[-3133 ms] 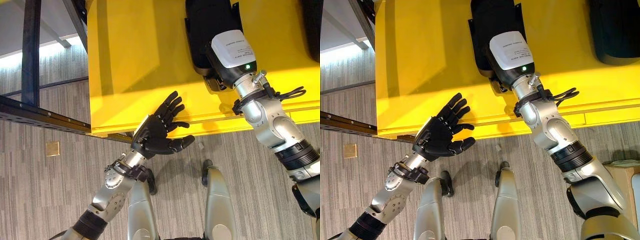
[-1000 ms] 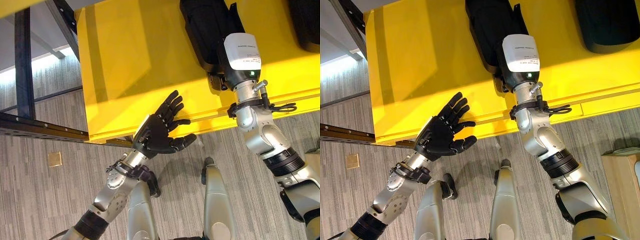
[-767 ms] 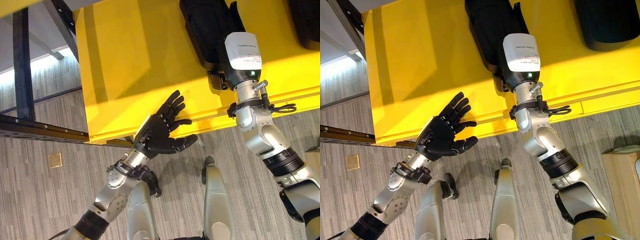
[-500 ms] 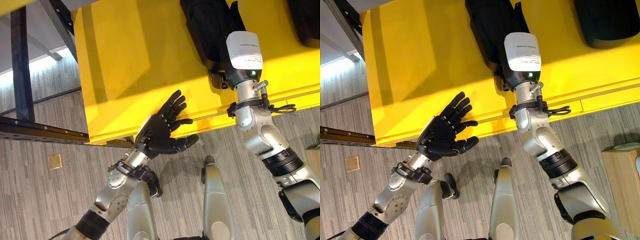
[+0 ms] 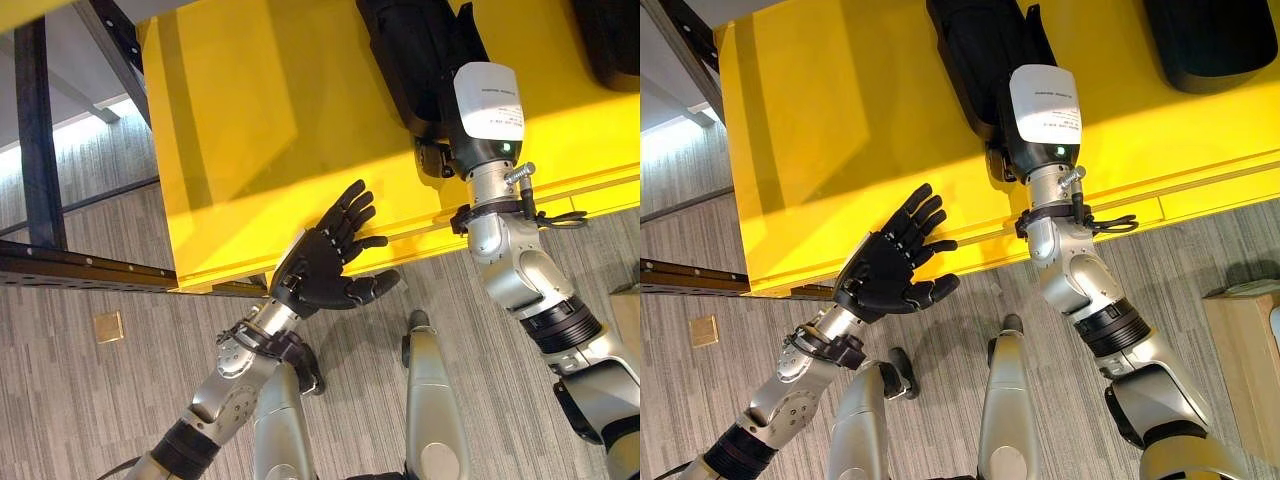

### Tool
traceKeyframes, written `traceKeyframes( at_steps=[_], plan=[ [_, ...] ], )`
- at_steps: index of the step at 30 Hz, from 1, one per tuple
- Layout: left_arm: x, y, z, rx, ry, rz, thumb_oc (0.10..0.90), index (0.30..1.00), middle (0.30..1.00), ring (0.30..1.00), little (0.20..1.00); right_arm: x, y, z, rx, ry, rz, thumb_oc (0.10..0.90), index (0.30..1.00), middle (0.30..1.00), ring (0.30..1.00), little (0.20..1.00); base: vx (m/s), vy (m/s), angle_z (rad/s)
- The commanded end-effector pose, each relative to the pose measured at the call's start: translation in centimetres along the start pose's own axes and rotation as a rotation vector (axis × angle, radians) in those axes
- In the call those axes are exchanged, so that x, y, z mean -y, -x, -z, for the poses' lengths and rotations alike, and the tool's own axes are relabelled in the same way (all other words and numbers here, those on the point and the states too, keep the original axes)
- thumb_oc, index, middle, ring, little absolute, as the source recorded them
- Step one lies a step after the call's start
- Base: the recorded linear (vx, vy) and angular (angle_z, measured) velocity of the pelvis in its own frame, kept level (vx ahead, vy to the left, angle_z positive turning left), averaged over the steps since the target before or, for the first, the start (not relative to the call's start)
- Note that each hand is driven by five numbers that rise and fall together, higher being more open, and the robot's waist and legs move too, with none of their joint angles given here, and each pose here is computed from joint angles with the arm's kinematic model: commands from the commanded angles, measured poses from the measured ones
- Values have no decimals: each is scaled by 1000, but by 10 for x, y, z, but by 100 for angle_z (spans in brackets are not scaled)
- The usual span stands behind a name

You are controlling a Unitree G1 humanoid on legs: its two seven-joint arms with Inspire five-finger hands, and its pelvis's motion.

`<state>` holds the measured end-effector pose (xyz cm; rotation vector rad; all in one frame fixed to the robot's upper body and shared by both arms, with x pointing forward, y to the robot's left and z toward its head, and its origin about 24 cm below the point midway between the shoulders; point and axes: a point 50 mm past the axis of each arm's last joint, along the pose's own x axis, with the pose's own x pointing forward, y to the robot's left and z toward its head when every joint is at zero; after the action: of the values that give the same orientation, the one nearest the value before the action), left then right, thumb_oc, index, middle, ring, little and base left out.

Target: Move parts from the plastic box to the shelf.

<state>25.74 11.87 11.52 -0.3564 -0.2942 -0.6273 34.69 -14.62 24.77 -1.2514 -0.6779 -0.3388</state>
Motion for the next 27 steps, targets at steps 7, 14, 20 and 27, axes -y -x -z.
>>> traceKeyframes(
  at_steps=[7,14,20,27],
  plan=[
    [11,-12,-33,217,-28,29,900,1000,1000,1000,1000,12,2,34,-135,96,38,400,300,300,300,300,0,0,0],
    [12,-13,-33,219,-32,28,900,1000,1000,1000,1000,10,2,32,-132,89,32,400,300,300,300,300,1,1,-1],
    [12,-13,-32,213,-27,22,900,1000,1000,1000,1000,6,5,32,-130,98,17,400,300,300,300,300,11,1,0],
    [12,-13,-32,212,-21,20,900,1000,1000,1000,1000,9,4,27,-82,122,32,900,1000,1000,1000,1000,0,0,0]
  ],
)
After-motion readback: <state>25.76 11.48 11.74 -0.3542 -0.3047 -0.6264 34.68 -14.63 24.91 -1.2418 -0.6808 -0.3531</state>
